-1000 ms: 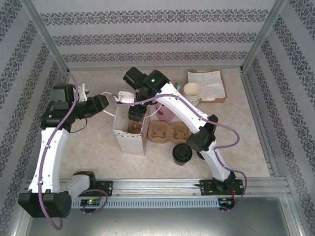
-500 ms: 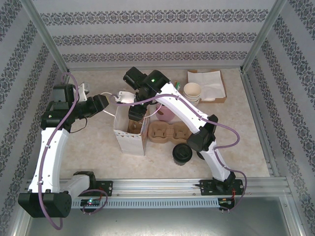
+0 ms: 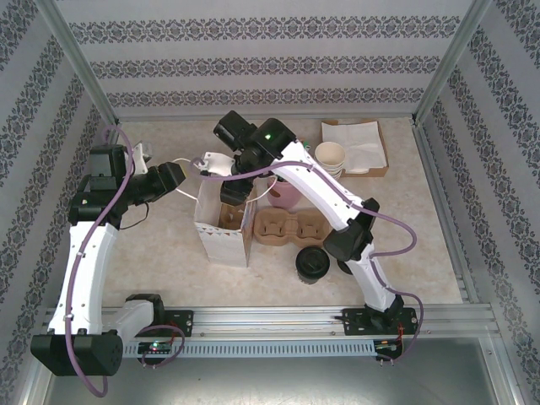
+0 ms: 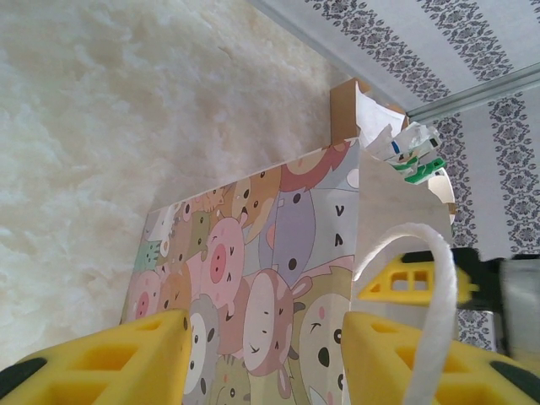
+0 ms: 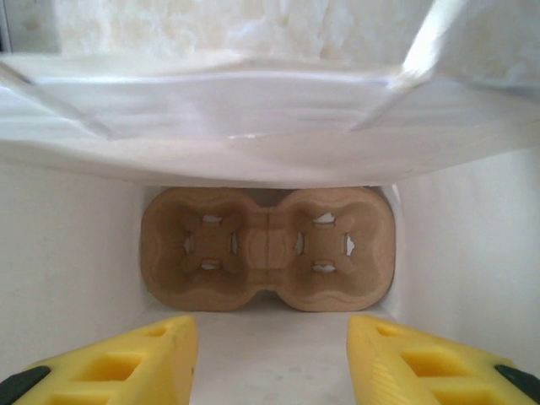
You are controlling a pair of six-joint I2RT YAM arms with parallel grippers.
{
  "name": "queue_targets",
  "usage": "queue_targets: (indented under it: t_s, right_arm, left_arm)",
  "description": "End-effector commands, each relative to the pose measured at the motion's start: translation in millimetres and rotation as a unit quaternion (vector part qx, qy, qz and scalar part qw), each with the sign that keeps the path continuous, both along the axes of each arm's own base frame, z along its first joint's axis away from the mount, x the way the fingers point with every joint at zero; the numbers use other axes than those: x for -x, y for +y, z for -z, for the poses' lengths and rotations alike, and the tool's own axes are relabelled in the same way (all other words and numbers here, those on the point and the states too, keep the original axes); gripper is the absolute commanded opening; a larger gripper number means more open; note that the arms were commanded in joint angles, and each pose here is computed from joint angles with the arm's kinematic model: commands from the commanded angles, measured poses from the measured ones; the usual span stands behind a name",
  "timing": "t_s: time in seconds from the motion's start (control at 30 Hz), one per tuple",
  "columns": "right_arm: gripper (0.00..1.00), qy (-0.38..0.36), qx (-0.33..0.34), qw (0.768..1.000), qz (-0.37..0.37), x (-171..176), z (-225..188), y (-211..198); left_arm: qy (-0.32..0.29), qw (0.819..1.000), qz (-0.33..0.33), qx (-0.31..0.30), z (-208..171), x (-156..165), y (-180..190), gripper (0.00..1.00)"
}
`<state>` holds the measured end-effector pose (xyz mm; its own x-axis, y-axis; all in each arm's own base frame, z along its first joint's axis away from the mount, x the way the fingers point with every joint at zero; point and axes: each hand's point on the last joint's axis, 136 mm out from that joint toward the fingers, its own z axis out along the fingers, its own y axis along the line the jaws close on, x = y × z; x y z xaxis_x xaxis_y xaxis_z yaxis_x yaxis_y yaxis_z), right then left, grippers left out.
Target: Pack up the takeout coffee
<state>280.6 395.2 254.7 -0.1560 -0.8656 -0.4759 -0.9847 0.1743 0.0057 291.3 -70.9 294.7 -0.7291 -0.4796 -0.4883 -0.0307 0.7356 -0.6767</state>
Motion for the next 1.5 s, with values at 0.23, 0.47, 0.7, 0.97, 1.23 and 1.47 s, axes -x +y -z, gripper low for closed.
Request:
queue_targets:
  t_s: [0.23, 0.47, 0.7, 0.97, 1.23, 1.47]
  right_arm:
    - [0.56, -0.104, -0.136, 0.984, 0.05, 6.8, -118.5, -6.6]
    - [0.56, -0.143, -0.218, 0.955, 0.141, 6.4, -185.7, -29.3]
    - [0.55, -0.167, -0.21, 0.92, 0.286, 2.7, -202.0, -91.0]
    - [0.52, -0.164, -0.168, 0.885, 0.403, 23.1, -160.8, -172.1]
    - [0.53, -0.04, -0.123, 0.847, 0.515, 60.9, -58.9, -232.6]
    - [0.51, 0.052, -0.098, 0.847, 0.519, 96.2, 10.5, -241.7]
  left_arm:
    - [-0.028, 1.0, -0.002, 0.01, -13.2, 1.0, -3.8, 0.51]
    - [-0.029, 0.999, 0.004, 0.017, -14.0, 4.1, -7.0, 0.49]
    - [-0.032, 0.999, 0.019, 0.033, -16.8, 8.9, -16.6, 0.42]
    - [-0.029, 0.998, 0.029, 0.053, -19.9, 22.0, -29.8, 0.26]
    - [-0.021, 0.998, 0.008, 0.066, -11.1, 37.4, -33.3, 0.15]
    - [-0.017, 0.995, -0.021, 0.096, -5.0, 48.7, -35.8, 0.06]
